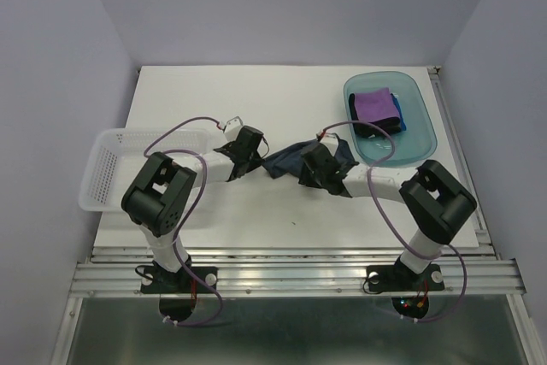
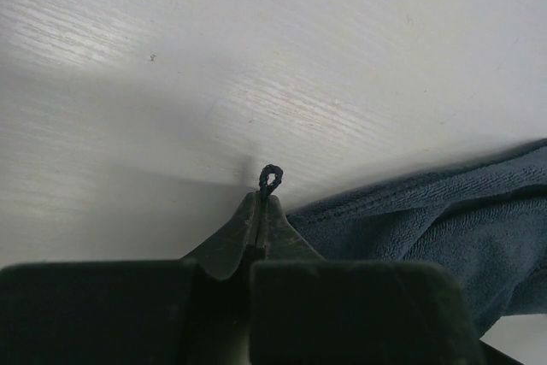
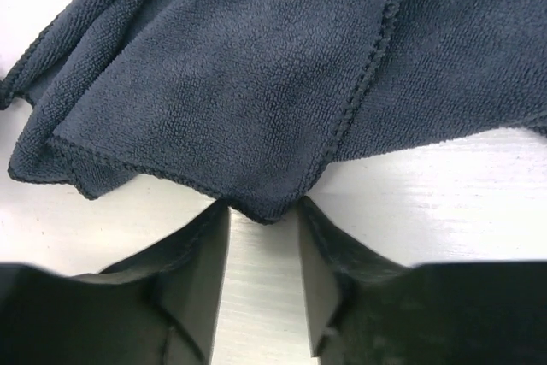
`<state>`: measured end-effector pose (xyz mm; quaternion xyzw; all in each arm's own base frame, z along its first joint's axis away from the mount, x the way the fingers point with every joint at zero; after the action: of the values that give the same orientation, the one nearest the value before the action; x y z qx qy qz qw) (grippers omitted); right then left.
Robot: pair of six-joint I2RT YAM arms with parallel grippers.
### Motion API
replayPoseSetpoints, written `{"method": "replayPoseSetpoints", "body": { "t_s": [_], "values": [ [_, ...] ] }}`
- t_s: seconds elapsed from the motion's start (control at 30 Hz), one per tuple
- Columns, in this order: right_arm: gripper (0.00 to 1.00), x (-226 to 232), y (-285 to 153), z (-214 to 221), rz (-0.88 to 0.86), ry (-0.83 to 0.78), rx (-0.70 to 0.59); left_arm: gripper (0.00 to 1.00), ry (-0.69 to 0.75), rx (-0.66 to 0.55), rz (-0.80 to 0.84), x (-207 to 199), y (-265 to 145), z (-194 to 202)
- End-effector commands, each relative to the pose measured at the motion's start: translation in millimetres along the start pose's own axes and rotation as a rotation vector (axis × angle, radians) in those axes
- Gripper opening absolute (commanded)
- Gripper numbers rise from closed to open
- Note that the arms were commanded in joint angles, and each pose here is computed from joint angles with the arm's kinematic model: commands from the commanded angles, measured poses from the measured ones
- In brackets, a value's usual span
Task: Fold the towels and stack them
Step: Flatten out the crumpled towel
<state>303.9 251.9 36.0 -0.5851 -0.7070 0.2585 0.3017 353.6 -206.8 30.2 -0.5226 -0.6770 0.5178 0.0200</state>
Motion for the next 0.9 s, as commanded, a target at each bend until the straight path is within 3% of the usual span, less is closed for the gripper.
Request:
{"method": "replayPoseSetpoints", "body": {
  "t_s": [0.0,0.33,0.5,0.63,0.87],
  "values": [
    [0.41,3.5,4.2,-0.6,0.022,-0.003,-0.001,0.00,0.008,-0.001,-0.018,8.8,-9.2,1.5],
    [0.20,-6.1,14.1,8.3,0.077,0.007,0.005,0.00,0.009,-0.006,-0.009,9.0,-14.9,0.3],
    [0.01,-3.8,4.7,-0.4,0.050,-0.013,-0.019,0.00,0.007,-0.009,0.006,6.9,-20.4,-2.0],
    [0.01,13.8,-29.6,-25.4,-0.068,-0.130,-0.080,0.00,0.006,-0.023,0.089,-10.7,-42.8,-13.1],
    [0.01,22.2,-121.1,-72.7,-0.259,-0.160,-0.266,0.00,-0.025,-0.063,0.315,-48.5,-110.2,-34.3]
  ]
}}
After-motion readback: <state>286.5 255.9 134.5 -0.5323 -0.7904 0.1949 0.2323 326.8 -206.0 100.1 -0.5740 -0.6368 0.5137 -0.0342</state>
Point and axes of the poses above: each gripper's point midway between its finger pads, its own y axis out along the fingers, its own x axis along the line the jaws close on, z = x × y, the point moved 1 cm from there along -y, back along the fingers, and after that the axes turned 15 degrees about -y, right-handed, at the moved point
